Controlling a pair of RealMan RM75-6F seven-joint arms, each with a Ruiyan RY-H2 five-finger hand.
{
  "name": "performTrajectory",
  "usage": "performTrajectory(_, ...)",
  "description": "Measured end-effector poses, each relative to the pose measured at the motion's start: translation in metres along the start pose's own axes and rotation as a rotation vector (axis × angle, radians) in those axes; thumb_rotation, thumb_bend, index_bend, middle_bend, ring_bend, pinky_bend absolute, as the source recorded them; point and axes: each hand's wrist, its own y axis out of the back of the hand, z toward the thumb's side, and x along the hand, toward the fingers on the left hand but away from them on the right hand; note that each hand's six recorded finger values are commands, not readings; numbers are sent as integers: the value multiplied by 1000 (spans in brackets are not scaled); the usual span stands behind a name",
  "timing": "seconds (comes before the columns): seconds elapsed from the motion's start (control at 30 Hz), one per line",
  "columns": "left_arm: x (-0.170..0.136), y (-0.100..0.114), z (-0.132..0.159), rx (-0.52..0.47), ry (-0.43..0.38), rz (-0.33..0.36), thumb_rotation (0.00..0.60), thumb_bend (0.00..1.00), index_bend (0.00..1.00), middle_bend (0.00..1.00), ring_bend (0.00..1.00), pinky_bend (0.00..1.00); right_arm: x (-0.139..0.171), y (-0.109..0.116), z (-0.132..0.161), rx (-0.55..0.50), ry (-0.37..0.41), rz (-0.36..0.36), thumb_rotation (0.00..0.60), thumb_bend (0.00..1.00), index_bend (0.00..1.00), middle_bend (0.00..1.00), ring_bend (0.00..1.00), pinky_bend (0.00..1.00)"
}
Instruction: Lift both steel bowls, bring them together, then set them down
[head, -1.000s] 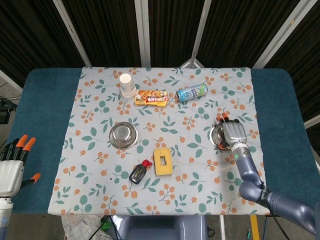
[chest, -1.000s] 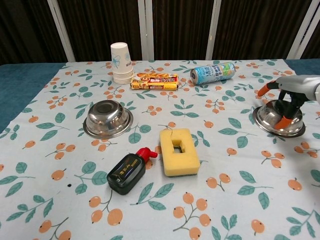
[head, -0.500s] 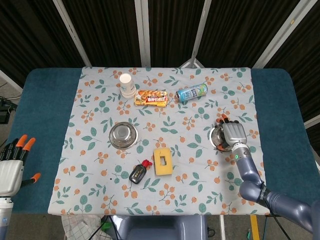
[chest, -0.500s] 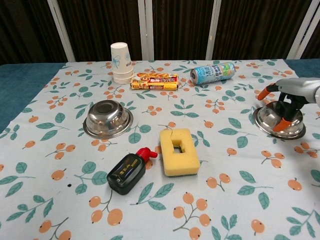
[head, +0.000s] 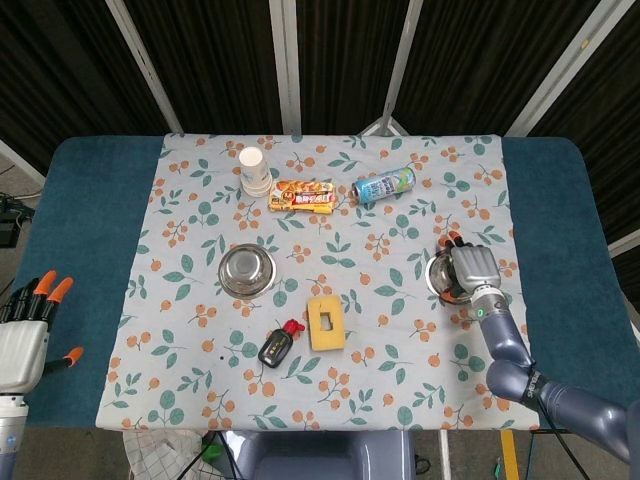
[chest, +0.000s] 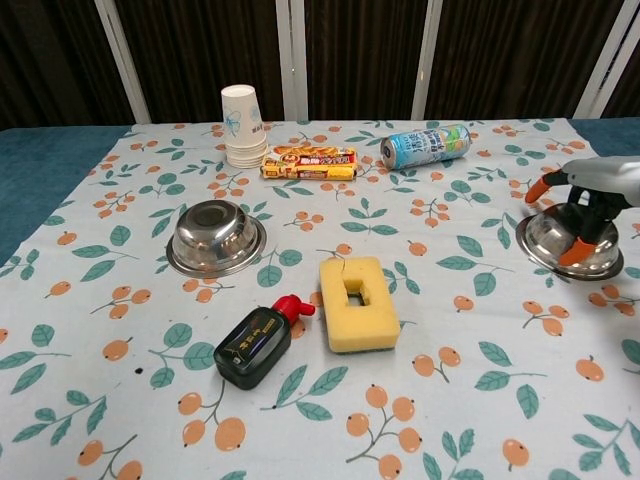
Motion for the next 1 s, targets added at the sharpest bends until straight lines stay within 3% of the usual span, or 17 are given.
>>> performTrajectory(0.47, -1, 2, 0, -9, 2, 10, 600, 157, 163, 0, 0, 94, 5, -1, 4, 5, 23, 22, 600, 37, 199, 115, 214, 210)
performTrajectory(0.73, -1, 5, -1, -20, 3, 25, 600, 157, 169, 0, 0, 94, 6, 0, 5, 28, 29, 11, 600, 38, 296, 248, 407, 445)
performTrajectory(1.0, -1, 4, -1, -21, 5, 24, 600, 158, 177, 0, 0, 94, 6, 3, 8, 12, 38, -19, 600, 64, 410, 307, 444, 475)
